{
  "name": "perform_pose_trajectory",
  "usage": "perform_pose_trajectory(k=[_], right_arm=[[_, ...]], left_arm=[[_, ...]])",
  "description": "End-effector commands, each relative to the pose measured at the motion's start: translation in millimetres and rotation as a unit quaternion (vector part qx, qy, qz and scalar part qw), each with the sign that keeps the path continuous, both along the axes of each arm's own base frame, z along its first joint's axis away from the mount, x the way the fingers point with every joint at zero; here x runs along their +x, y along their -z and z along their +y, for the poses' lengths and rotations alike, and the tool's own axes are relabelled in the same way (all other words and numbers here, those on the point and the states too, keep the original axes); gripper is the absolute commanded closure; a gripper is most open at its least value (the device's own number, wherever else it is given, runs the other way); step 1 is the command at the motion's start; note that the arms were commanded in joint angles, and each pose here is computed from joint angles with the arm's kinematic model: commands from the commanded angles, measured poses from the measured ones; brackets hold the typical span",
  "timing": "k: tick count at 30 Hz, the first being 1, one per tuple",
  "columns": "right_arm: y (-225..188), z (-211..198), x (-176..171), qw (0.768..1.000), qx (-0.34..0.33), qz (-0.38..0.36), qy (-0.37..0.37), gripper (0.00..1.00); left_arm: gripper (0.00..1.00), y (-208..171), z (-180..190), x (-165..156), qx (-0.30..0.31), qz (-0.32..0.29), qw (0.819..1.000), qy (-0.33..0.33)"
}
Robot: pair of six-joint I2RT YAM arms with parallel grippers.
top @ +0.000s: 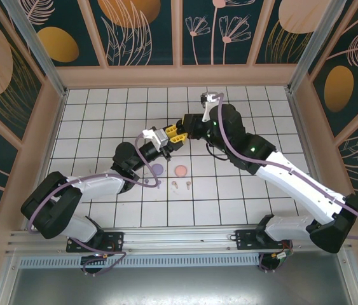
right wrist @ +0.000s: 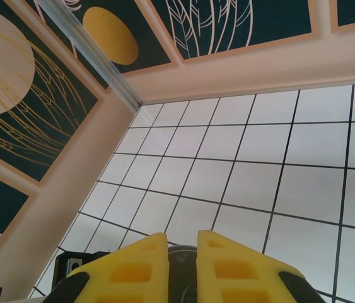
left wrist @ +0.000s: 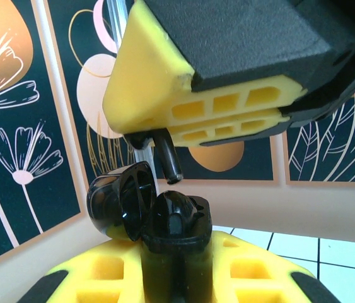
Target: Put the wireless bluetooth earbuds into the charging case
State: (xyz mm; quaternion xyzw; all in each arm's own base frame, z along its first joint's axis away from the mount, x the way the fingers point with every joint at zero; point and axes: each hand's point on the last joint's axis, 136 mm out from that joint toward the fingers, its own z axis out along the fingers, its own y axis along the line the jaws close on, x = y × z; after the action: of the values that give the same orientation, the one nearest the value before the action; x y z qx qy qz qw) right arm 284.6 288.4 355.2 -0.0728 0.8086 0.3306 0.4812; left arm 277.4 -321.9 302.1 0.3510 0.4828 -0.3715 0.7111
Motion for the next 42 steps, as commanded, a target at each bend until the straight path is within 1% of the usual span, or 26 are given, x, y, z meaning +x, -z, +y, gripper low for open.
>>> perform_pose_trajectory(k=[1,12,21,30,34,38,42], right_arm=[[3,3,-1,1.000,0.004,-0.004,0.000,0.86],[21,-6,2,1.000,-0.017,0.005,0.021,0.87],[12,-14,-5,1.000,0.007,-0.009,0.025,0.87],[22,-8,-8,1.000,0.006,0.004,0.012,0.87],[28,-5,-8,1.000,0.000,0.010,0.008,0.87],[35,-1,-10,1.000,-0.010,0.016,0.004,0.90],[43,3,-14,0.999,-0.033,0.015,0.000,0.90]], left_arm=[[1.00,-16,-1,-2,-0.016,-0.018,1.000,0.005],[1.00,-19,1,-4,-0.017,-0.022,1.000,0.003],[1.00,-19,1,-4,-0.017,-0.020,1.000,0.004],[1.00,-21,2,-5,-0.023,-0.018,1.000,0.006],[1.00,-23,2,-6,-0.024,-0.021,0.999,0.006],[1.00,-23,2,-6,-0.024,-0.021,0.999,0.005],[1.00,-24,2,-6,-0.025,-0.021,0.999,0.005]])
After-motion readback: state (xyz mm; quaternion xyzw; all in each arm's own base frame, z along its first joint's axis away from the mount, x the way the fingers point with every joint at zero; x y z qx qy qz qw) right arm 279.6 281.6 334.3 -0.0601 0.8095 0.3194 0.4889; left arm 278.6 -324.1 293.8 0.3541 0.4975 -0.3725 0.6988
